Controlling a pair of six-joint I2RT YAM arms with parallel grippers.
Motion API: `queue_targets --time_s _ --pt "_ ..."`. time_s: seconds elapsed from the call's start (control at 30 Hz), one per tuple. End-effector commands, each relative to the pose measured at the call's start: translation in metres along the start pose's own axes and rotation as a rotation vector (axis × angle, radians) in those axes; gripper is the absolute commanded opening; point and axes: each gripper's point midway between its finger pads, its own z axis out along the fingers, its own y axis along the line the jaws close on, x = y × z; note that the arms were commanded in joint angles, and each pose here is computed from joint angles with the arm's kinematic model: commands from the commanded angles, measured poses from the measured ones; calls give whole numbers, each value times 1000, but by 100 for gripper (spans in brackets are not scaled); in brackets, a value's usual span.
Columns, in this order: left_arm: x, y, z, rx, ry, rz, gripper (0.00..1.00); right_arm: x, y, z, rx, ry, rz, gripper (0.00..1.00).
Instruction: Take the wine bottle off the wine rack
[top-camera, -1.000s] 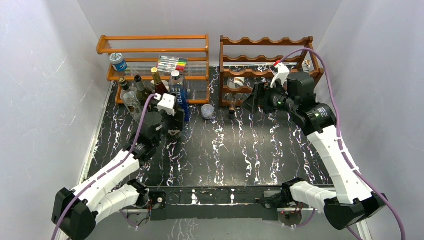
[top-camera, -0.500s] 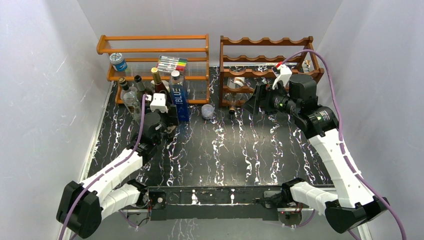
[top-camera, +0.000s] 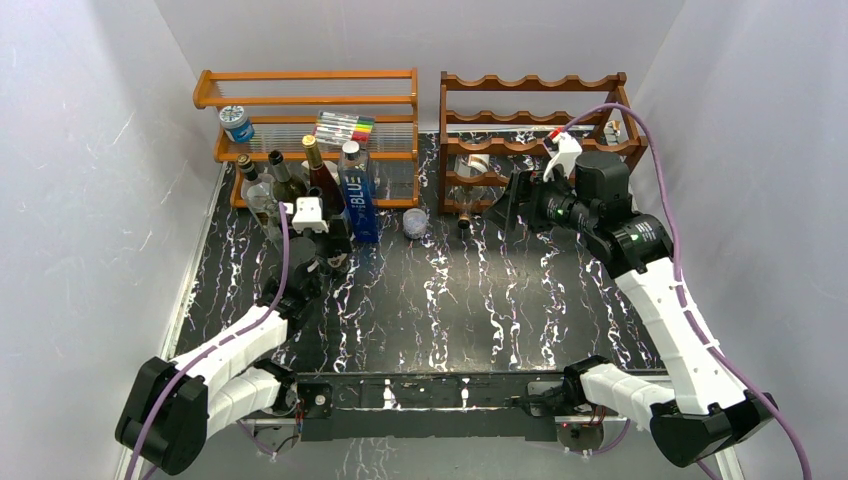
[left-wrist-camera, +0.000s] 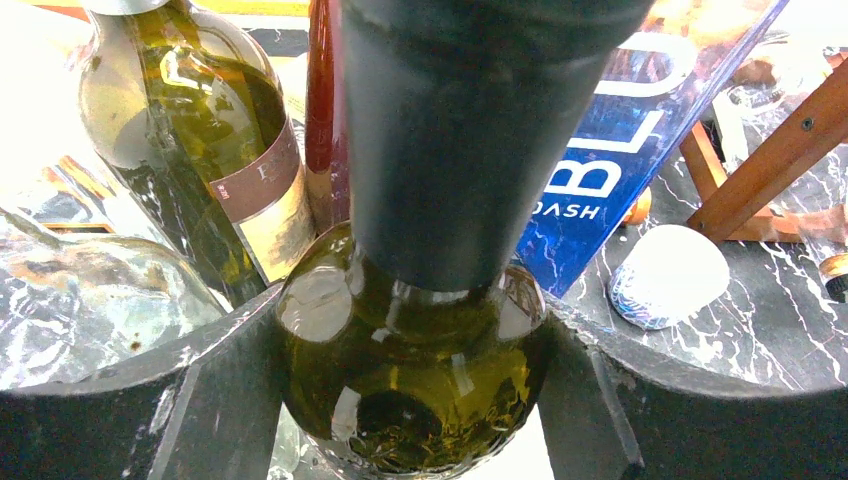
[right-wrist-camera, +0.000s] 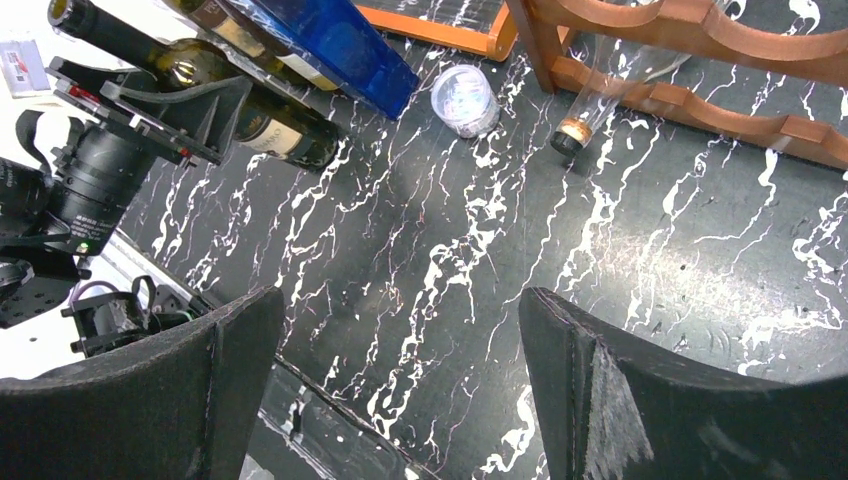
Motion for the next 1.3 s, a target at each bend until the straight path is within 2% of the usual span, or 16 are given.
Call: queue_targets --time_s 0.0,0.13,0.3,0.4,0.73,1.0,1.1,1.27 --pt "-40 4 0 -24 -141 -77 47 -14 7 -4 -23 -65 -18 98" --pt "-41 4 -2 -22 -129 -71 65 -13 6 -5 -19 -66 -19 98" --pt "-48 1 -6 3 -120 -62 82 -12 5 -7 -16 -68 -18 98" --pt "-55 -3 -9 30 -127 -62 97 -12 6 -6 -17 -68 -19 98" --pt "-85 -6 -22 67 -120 -48 98 -10 1 -3 1 -64 -21 98" --pt "-154 -11 -49 137 -123 -21 98 -5 -36 -7 184 -67 -86 98" --pt "-194 -9 -61 140 -180 -21 98 -16 -45 -20 255 -126 -113 98" --pt "-264 -10 -79 166 -257 7 98 -59 -55 -74 424 -345 -164 98"
